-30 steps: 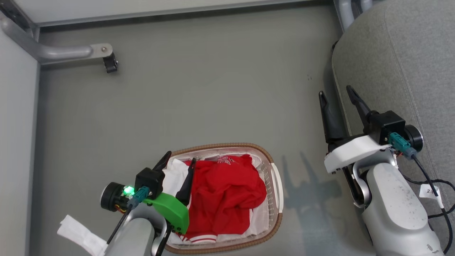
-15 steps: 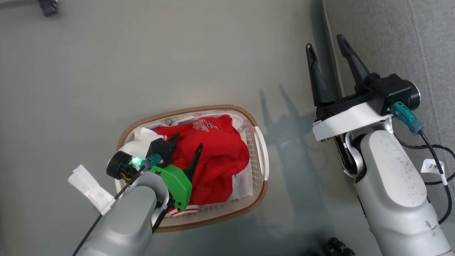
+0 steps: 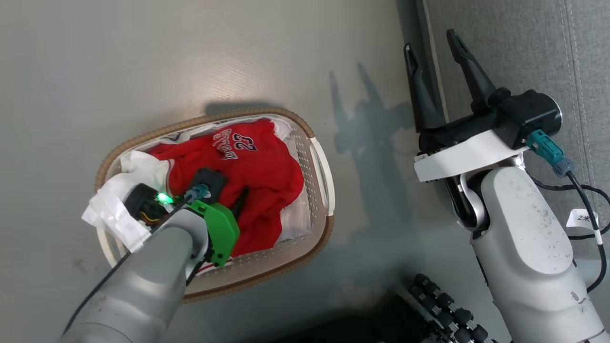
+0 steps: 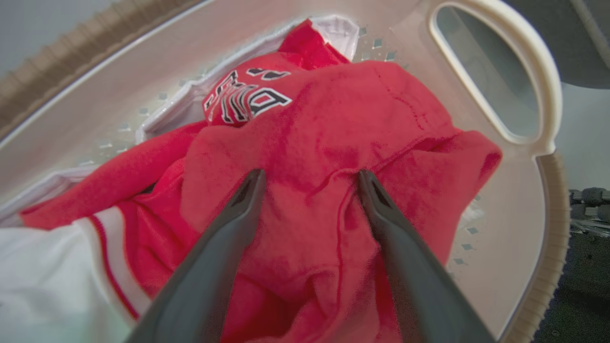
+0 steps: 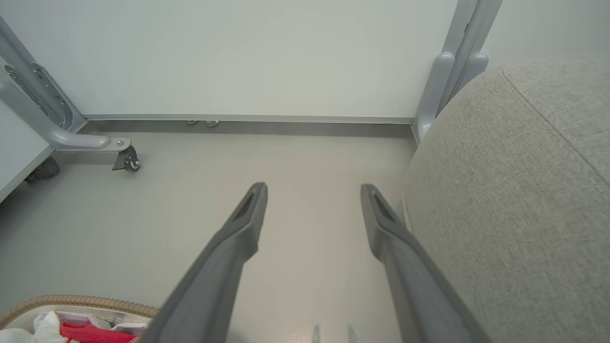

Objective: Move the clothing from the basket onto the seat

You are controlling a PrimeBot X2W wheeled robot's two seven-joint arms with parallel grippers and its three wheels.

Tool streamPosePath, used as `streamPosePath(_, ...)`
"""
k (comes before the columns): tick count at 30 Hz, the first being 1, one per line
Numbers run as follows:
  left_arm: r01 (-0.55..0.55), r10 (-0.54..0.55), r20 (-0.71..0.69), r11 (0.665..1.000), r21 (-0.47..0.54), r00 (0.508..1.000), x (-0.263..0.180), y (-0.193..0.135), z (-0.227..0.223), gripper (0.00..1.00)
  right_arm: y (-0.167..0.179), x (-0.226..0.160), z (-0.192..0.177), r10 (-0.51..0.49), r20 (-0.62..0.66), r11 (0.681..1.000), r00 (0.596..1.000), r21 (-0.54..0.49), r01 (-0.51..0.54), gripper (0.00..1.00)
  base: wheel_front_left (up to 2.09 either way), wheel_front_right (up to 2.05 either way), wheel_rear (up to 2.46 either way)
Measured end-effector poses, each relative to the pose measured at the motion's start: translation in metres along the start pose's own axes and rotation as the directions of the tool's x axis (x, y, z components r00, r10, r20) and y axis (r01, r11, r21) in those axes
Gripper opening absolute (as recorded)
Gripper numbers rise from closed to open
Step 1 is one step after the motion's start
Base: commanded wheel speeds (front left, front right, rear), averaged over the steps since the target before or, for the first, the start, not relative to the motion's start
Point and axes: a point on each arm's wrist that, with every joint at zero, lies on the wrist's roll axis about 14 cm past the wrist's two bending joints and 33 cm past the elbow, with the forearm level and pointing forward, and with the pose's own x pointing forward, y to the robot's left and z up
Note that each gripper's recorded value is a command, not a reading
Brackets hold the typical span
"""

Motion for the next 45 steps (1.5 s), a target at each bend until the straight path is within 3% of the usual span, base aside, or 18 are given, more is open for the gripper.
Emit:
streamPosePath(13, -0.001, 0.022, -0.245, 0.996, 0.084, 0.969, 0.022, 0.015, -0.059, 1.00, -0.018, -0.005, -0.034, -0.044, -0.078, 0.999, 0.996, 0.002, 0.044, 1.00, 0.00, 0.00, 0.00)
streamPosePath(14, -0.001, 0.023, -0.254, 0.996, 0.085, 0.967, 0.021, 0.015, -0.061, 0.38, -0.018, -0.005, -0.034, -0.043, -0.078, 0.999, 0.996, 0.005, 0.044, 1.00, 0.00, 0.00, 0.00)
streamPosePath(15, -0.004, 0.026, -0.257, 0.996, 0.085, 0.966, 0.021, 0.016, -0.061, 0.00, -0.018, -0.004, -0.034, -0.041, -0.076, 0.999, 0.996, 0.006, 0.042, 1.00, 0.00, 0.00, 0.00)
streamPosePath(21, -0.036, 0.050, -0.245, 0.998, 0.060, 0.968, 0.013, 0.020, -0.055, 0.00, -0.014, -0.003, -0.028, -0.034, -0.064, 0.999, 0.997, 0.011, 0.035, 1.00, 0.00, 0.00, 0.00)
streamPosePath(33, -0.041, 0.041, 0.029, 0.999, -0.005, 0.999, -0.013, -0.007, 0.018, 0.00, 0.002, -0.015, -0.005, -0.012, -0.044, 1.000, 0.999, 0.022, 0.013, 1.00, 0.00, 0.00, 0.00)
streamPosePath(45, -0.094, 0.111, 0.323, 0.993, -0.069, 0.940, -0.078, -0.021, 0.094, 0.00, 0.036, -0.037, 0.026, 0.049, -0.005, 0.996, 0.999, 0.070, -0.048, 1.00, 0.00, 0.00, 0.00)
